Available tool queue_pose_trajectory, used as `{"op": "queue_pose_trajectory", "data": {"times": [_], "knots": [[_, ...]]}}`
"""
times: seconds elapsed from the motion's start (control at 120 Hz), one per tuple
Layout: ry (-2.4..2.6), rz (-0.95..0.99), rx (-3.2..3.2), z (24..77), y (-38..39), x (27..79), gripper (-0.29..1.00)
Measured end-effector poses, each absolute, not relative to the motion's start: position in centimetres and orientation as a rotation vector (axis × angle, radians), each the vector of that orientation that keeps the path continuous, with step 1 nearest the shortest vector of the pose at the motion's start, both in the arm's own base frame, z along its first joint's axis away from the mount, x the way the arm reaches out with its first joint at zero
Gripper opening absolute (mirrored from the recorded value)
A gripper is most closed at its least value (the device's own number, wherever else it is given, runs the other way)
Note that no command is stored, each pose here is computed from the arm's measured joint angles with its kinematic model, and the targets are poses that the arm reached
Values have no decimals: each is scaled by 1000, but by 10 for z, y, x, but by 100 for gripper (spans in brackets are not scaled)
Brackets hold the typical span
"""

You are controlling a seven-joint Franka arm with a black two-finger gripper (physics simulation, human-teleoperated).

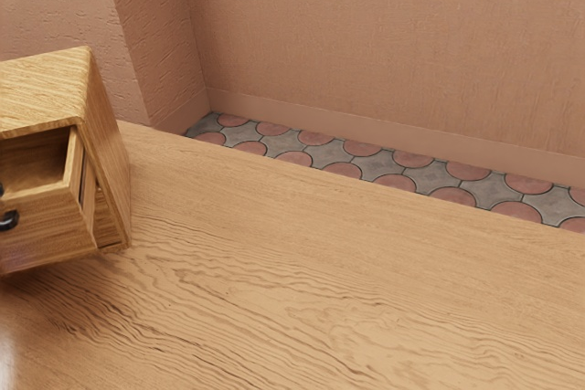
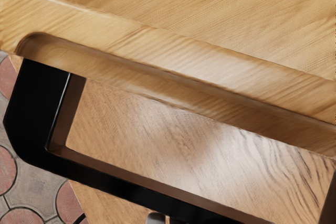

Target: Push the drawer handle with one arm to close the drawer

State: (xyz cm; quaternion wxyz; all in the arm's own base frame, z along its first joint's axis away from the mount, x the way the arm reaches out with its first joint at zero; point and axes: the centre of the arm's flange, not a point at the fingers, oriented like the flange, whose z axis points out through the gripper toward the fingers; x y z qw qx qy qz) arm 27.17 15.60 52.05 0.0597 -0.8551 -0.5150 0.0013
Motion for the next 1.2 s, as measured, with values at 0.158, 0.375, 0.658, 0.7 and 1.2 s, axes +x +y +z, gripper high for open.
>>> {"op": "queue_pose_trajectory", "data": {"times": [0.158,0.375,0.658,0.7,1.2], "knots": [[-1541,-61,-2568,520,162,280,-8],[-1518,-134,-2538,516,172,293,-8],[-1487,-237,-2507,512,191,312,-8],[-1483,-251,-2503,512,194,316,-8],[-1429,-412,-2460,517,228,362,-8]]}}
